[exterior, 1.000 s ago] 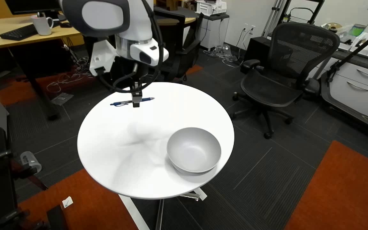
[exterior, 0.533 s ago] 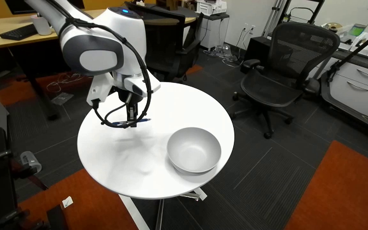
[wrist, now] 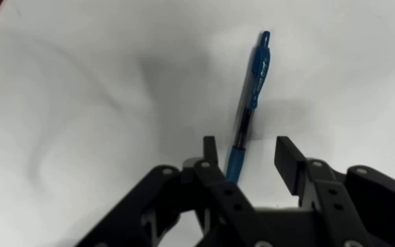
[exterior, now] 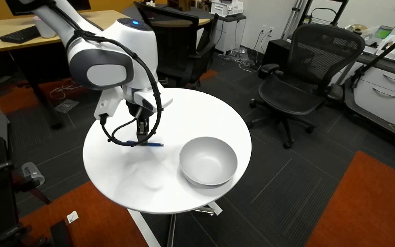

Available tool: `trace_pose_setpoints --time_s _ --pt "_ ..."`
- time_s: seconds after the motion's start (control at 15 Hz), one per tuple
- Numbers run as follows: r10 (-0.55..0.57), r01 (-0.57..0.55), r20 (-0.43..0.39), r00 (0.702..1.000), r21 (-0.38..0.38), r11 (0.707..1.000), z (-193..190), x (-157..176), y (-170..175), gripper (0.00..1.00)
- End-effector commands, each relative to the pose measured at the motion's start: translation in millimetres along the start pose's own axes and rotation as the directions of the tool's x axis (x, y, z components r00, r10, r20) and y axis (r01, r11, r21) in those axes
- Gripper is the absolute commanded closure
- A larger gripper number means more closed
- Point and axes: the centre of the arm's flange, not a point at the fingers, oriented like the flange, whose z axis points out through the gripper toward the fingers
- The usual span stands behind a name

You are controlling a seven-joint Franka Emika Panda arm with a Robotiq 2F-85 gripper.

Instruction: Pick the pen from the bowl and put it on the table

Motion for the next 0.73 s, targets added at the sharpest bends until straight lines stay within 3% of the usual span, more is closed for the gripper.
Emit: trace_pose_setpoints --time_s 0.0,0.13,0.2,0.67 --pt "0.037 -0.037 -0.026 0.999 0.013 0.999 -3.8 -0.6 1.8 0.18" --pt "0.037 -0.037 -0.03 0.999 0.014 0.999 -4.3 0.2 2.5 0.03" --pt "0.037 -0.036 -0.034 0.999 0.015 0.999 -4.5 0.4 2.5 0.0" --pt "0.004 -0.004 -0.014 1.0 0.003 1.0 -0.5 2.7 2.0 0.0"
